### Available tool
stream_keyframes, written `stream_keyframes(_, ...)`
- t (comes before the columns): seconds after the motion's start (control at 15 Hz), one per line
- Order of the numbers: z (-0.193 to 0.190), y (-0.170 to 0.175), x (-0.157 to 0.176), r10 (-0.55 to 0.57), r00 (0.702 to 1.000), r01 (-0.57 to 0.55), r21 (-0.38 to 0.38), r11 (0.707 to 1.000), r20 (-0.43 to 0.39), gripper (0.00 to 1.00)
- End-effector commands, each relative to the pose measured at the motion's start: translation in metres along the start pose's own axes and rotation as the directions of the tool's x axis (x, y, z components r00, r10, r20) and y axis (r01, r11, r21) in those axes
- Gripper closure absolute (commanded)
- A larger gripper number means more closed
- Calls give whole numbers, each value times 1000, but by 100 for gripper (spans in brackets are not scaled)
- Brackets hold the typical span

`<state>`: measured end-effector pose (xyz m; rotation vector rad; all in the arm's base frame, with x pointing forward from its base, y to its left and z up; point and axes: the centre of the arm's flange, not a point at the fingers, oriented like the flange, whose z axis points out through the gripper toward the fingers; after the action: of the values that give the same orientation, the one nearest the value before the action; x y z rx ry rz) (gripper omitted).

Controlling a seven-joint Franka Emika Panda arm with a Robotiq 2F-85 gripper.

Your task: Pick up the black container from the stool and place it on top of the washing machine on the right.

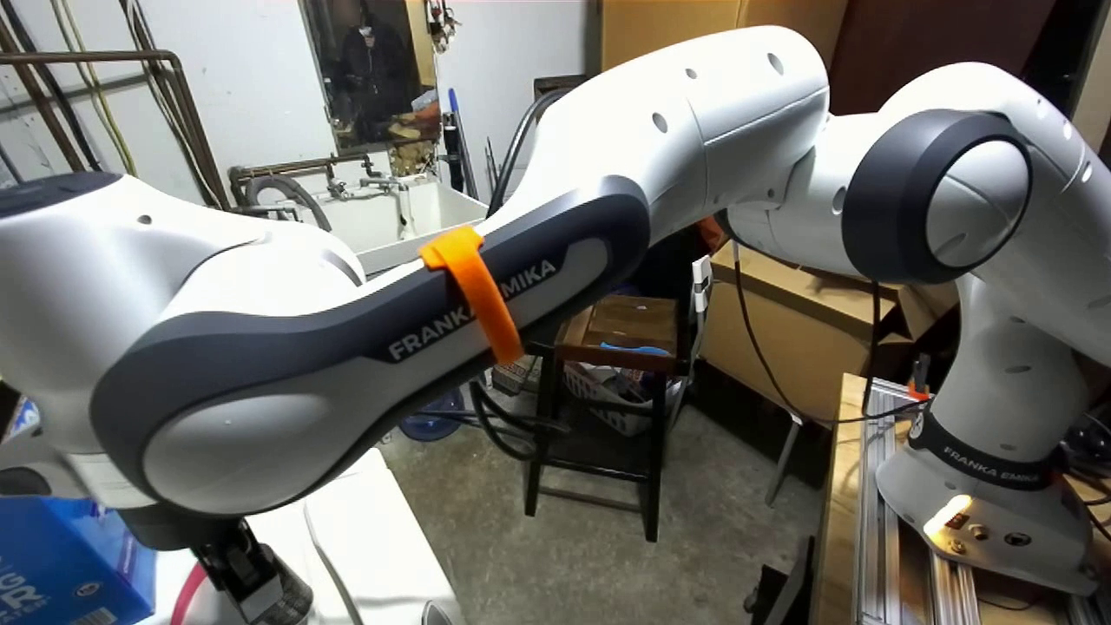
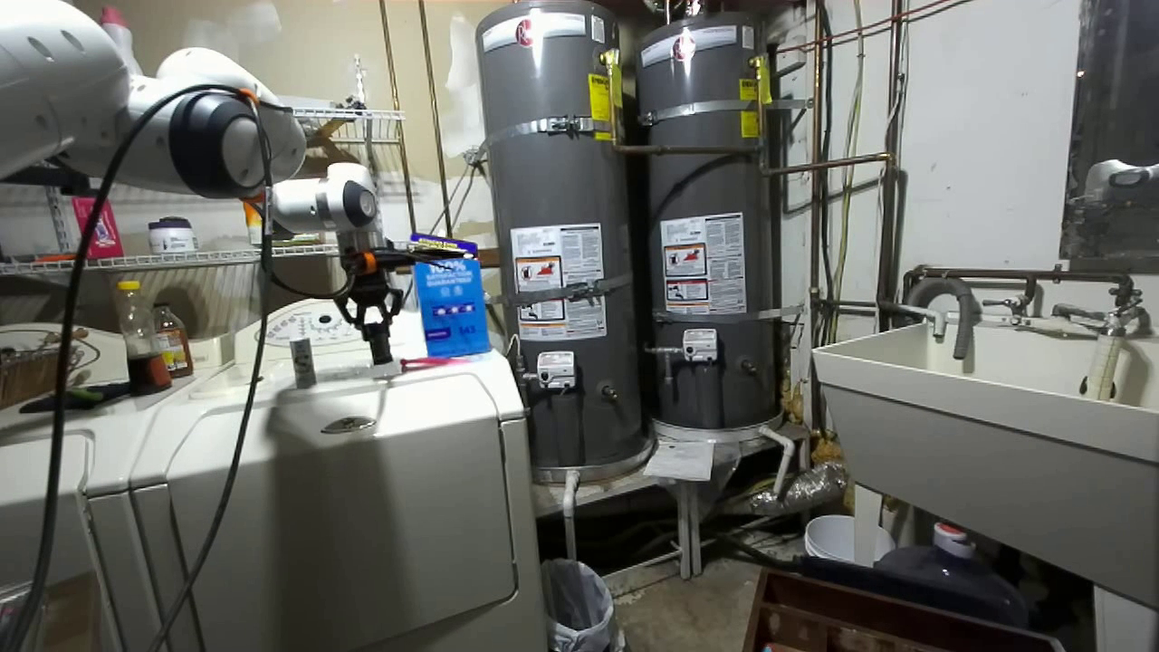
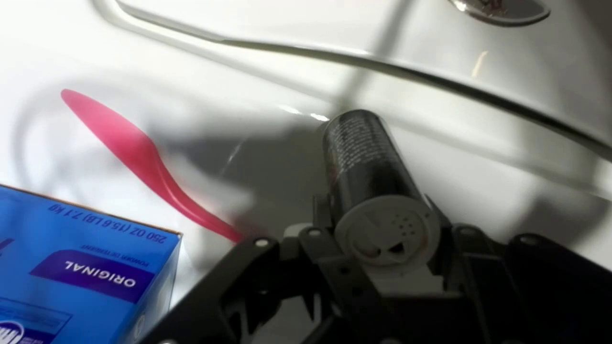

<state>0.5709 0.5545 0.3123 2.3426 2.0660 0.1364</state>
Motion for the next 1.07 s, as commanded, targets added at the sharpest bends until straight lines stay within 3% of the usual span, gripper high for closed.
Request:
stream_keyframes(0.0,-2,3,24,-3,1000,2,-46,999,-21,80)
stream_keyframes(0.27,-3,2,49,-54,997,51,-50,997,-54,80)
stream_keyframes(0.67,-5,10,62,-115,968,102,-72,992,-222,80)
stream_keyframes(1.0,16,19,63,-122,950,139,41,989,-286,80)
